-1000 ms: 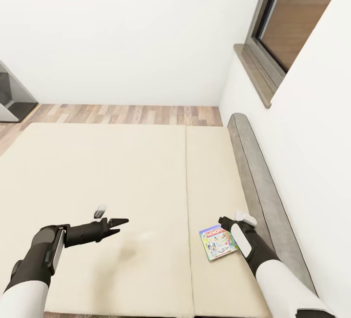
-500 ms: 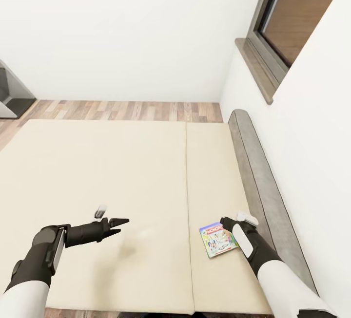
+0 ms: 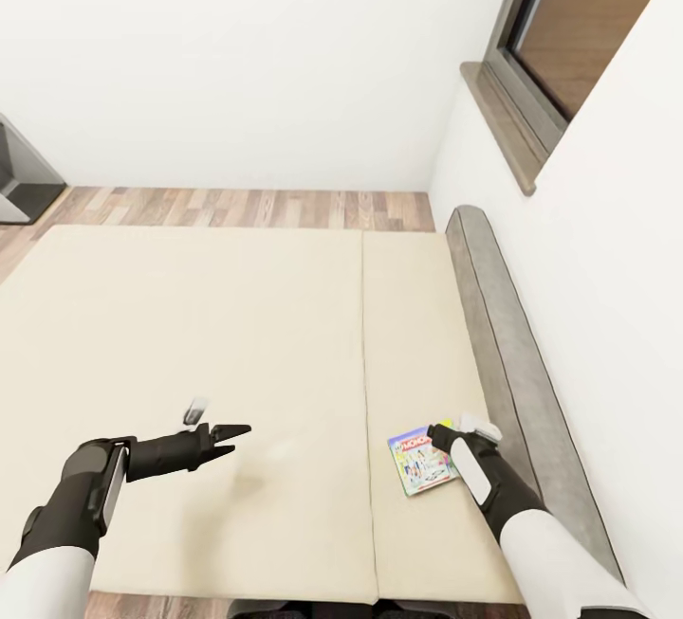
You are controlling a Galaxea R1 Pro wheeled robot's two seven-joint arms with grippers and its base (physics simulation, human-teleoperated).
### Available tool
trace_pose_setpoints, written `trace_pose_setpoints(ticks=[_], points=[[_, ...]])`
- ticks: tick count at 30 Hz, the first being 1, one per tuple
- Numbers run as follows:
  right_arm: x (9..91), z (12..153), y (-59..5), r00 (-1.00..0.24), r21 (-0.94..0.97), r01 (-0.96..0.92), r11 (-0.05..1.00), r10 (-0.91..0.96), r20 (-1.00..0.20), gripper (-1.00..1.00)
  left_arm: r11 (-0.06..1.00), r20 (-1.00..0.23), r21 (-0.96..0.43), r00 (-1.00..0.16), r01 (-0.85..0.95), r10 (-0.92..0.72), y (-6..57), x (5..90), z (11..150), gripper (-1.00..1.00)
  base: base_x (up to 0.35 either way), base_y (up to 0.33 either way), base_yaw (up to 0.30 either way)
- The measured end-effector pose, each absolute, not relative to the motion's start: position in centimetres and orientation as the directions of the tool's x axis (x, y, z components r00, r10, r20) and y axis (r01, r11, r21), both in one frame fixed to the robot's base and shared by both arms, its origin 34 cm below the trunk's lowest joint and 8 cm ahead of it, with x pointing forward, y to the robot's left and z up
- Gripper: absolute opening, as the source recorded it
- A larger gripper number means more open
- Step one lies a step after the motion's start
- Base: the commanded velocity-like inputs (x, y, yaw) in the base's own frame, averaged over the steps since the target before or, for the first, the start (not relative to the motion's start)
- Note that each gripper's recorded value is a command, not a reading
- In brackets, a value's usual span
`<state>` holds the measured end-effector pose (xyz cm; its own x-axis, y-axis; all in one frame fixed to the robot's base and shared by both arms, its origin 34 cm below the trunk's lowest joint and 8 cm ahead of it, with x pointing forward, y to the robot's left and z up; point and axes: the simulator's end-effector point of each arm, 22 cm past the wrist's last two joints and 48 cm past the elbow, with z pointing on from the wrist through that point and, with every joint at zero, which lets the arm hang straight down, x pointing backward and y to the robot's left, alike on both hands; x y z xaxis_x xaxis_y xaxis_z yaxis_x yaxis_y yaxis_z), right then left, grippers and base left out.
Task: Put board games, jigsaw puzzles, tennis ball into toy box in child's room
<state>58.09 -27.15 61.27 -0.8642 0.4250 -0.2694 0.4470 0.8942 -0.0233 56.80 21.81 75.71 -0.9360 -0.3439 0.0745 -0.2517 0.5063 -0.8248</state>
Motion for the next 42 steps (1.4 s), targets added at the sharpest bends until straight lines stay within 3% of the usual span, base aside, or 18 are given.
trace_pose_setpoints(ticks=[9,16,42], points=[[57.3,60.5,-26.9,-0.872,-0.025,0.449,0.893,0.432,-0.231,1.0,0.513,0.051,-0.826,-0.938,-0.233,-0.344,22.1,58.3,75.9,1.0,0.0,0.0,0.0],[61.0,61.5,-26.0,-0.883,-0.008,0.426,0.905,0.414,-0.221,1.0,0.537,-0.001,-0.821,-0.941,-0.193,-0.339,22.7,60.8,76.4,1.0,0.0,0.0,0.0],[64.8,61.9,-28.2,-0.9,-0.081,0.408,0.909,0.386,-0.202,1.0,0.529,0.029,-0.821,-0.941,-0.215,-0.338,22.2,60.3,74.7,1.0,0.0,0.0,0.0]])
